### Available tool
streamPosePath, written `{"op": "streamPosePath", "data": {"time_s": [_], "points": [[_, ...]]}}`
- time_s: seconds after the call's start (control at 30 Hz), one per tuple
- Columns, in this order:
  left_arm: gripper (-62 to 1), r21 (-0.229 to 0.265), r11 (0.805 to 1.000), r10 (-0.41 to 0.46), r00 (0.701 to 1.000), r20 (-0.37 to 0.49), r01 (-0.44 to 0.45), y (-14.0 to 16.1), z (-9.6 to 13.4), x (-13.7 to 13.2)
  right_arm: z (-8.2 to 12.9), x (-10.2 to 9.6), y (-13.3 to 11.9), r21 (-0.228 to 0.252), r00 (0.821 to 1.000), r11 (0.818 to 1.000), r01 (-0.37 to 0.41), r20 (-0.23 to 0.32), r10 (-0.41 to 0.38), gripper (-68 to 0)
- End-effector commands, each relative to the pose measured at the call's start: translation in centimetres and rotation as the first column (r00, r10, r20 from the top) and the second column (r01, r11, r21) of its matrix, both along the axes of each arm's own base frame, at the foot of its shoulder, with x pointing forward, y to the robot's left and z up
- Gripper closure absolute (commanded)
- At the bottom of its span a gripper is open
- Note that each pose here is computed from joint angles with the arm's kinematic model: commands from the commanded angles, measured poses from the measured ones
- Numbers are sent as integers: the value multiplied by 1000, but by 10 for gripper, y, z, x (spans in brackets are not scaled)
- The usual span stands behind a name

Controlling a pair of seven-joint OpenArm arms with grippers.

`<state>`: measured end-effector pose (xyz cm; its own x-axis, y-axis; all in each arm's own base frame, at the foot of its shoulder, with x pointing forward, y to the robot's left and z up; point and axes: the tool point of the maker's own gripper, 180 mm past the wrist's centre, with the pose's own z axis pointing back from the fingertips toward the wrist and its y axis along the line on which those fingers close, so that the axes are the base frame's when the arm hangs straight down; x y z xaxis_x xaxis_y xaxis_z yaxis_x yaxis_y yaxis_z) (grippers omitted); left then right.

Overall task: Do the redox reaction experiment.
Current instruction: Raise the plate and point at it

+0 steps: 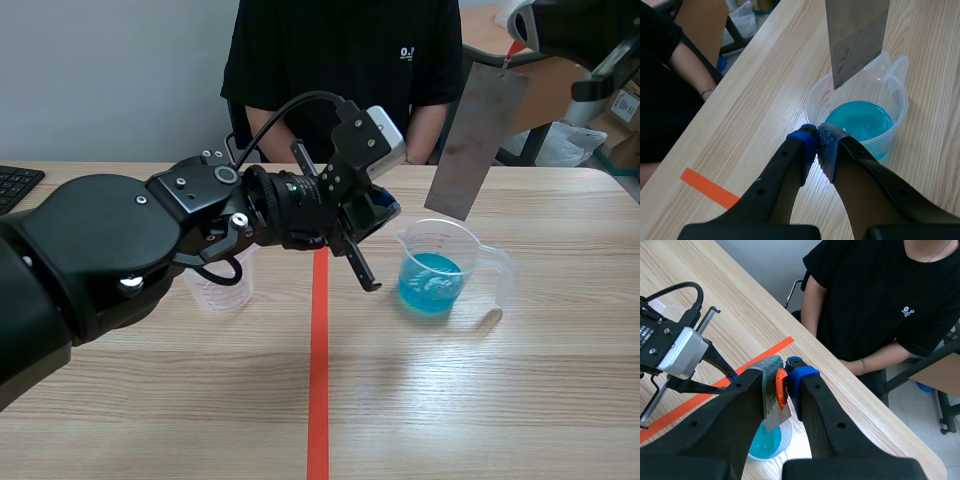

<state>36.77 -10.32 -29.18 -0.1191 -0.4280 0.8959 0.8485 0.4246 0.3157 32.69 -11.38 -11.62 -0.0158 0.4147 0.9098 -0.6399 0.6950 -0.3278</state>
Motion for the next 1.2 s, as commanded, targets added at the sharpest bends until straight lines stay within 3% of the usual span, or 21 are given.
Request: {"op": "streamPosePath", "data": {"time_s": [0.0,1.17], "points": [[-44,-37,999,-8,1000,29,9,-7,16,4,10,0,-2,-3,1000,1000,0,30,0,-15],[-44,-29,1000,-6,1000,27,7,-2,14,4,10,0,-2,-3,1000,1000,0,30,0,-15]]}}
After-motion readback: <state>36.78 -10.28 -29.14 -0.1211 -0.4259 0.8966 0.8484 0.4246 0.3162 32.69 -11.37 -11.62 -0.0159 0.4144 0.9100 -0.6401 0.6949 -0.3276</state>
